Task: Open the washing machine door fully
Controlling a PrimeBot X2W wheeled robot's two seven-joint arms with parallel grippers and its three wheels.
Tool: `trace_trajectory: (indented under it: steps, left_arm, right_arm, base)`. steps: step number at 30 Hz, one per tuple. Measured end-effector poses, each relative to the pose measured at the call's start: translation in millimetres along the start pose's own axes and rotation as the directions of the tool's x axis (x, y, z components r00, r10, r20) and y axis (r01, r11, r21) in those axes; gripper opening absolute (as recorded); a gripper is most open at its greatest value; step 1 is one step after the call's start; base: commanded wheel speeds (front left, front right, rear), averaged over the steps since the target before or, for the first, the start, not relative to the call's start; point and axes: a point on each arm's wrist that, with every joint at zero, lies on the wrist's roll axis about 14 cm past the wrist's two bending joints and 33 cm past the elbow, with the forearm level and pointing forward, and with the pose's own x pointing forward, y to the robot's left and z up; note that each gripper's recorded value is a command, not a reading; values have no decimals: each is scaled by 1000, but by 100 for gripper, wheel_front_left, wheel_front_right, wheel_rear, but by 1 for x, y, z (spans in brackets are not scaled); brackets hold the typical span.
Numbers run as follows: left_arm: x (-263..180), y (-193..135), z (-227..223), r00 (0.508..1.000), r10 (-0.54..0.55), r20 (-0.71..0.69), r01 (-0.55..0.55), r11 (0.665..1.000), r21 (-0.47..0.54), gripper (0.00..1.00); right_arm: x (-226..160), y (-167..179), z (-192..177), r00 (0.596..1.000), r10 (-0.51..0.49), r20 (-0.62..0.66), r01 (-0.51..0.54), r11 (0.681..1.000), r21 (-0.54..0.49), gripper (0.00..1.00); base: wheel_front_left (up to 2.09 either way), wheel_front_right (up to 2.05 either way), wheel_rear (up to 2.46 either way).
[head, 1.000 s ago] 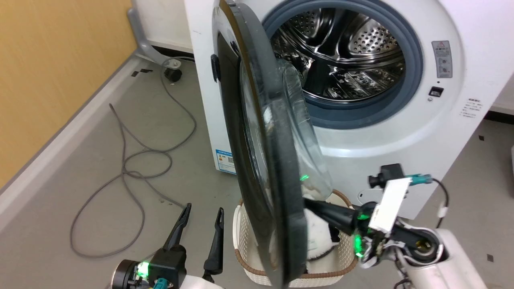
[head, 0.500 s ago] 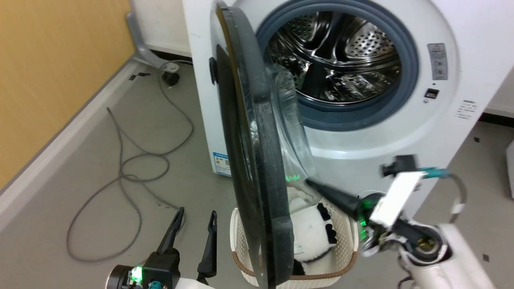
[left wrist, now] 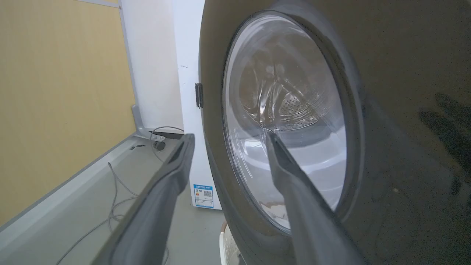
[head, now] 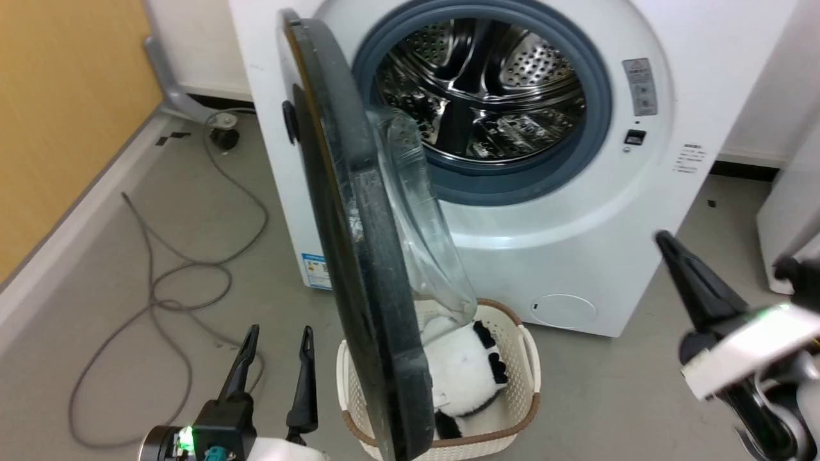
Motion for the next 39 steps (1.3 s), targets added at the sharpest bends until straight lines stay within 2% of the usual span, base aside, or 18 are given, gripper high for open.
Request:
trace_trajectory:
  steps: [3,6,13,19,21,33,39]
  left_arm:
    - [-2,-3,-3,1000,-13,-9,13,1000,0,100]
    - [-2,-6,-5,999,-33,-16,32,999,-5,100]
    - [-4,-19,-13,995,-87,-39,87,996,-7,100]
    - [-3,-27,-17,992,-114,-52,113,993,-13,100]
    - [-3,-27,-18,992,-116,-55,116,993,-14,100]
    - [-3,-26,-15,992,-115,-46,114,993,-15,100]
    - [5,-12,21,996,-66,68,68,997,-30,100]
  right_arm:
    - [-19,-22,5,994,-82,71,89,991,-103,0]
    - [-39,-39,2,979,-170,116,185,972,-142,0]
    - [-85,-49,-21,932,-329,151,350,927,-136,0]
    - [-112,-49,-53,912,-402,82,410,898,-157,0]
    - [-117,-50,-60,907,-417,66,421,889,-177,100]
    - [-120,-46,-80,903,-428,34,427,889,-164,100]
    - [-119,-45,-79,904,-425,44,426,892,-152,100]
  base:
    - [0,0,0]
    - [0,0,0]
    - [0,0,0]
    - [0,0,0]
    - [0,0,0]
    - [0,0,0]
    - [0,0,0]
